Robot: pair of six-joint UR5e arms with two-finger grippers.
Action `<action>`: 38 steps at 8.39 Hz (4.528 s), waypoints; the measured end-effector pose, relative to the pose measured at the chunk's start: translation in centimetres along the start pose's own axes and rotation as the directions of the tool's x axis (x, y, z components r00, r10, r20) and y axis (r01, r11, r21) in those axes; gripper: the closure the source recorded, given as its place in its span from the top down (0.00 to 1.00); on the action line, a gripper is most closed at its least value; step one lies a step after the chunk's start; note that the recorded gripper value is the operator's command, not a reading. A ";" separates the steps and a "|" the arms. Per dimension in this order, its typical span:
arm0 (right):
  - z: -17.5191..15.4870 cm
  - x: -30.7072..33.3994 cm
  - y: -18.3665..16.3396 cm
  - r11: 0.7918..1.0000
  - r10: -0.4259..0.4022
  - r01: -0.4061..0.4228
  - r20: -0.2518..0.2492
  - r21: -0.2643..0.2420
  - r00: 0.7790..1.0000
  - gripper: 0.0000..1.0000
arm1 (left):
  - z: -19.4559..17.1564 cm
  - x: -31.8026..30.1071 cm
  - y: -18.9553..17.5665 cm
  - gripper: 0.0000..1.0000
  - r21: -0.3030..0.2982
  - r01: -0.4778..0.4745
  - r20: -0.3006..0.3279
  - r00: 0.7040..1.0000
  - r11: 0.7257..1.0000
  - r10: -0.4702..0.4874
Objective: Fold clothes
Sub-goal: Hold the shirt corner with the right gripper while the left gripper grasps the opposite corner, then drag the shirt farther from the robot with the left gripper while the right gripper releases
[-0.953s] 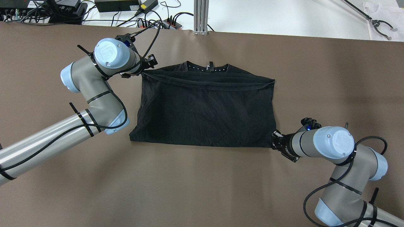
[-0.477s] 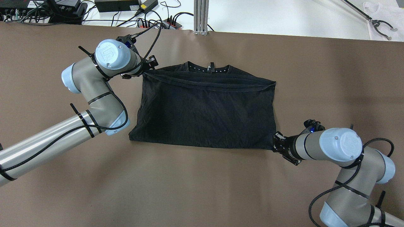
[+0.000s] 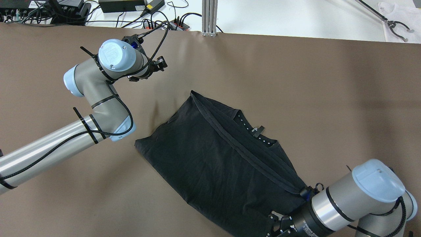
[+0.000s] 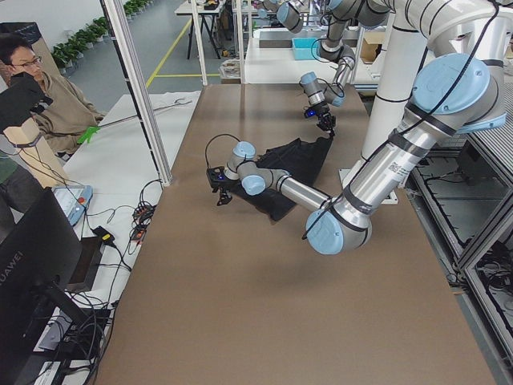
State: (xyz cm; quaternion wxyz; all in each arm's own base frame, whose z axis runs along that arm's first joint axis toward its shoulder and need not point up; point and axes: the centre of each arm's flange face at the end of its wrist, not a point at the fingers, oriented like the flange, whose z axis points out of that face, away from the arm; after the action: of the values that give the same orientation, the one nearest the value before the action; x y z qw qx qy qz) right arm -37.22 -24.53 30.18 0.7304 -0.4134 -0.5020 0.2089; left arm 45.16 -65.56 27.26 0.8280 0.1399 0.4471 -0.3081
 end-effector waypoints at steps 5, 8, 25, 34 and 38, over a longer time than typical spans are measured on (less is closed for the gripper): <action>2.1 0.9 -1.0 0.999 -0.022 0.022 -0.019 -0.026 1.000 0.95 | -2.6 1.2 1.2 0.76 -0.027 0.025 -0.047 0.999 0.999 -0.026; 2.6 0.3 -2.8 0.999 -0.015 0.013 0.036 0.051 0.999 0.95 | -2.8 1.4 3.2 0.74 -0.059 0.020 -0.058 0.998 0.998 -0.024; -6.8 -4.1 -7.3 0.947 -0.243 0.194 0.177 0.254 0.954 0.95 | -6.2 -13.8 17.2 0.00 -0.258 -0.076 -0.023 0.997 0.963 0.073; -14.4 -6.7 -8.1 0.902 -0.288 0.144 0.319 0.407 0.903 0.95 | 0.1 7.8 -4.5 0.00 -0.176 -0.199 -0.053 0.980 0.964 0.193; -14.2 -7.6 -9.2 0.834 -0.358 0.155 0.306 0.530 0.882 0.95 | 2.3 14.6 -4.2 0.08 -0.104 -0.217 -0.052 0.976 0.971 0.213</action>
State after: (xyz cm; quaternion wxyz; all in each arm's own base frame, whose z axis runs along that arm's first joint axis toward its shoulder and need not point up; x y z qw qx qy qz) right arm -28.48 -40.87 31.20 0.7166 -0.0912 -0.6202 0.3059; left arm 49.98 -75.61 16.62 0.8538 0.1482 0.4620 -0.1888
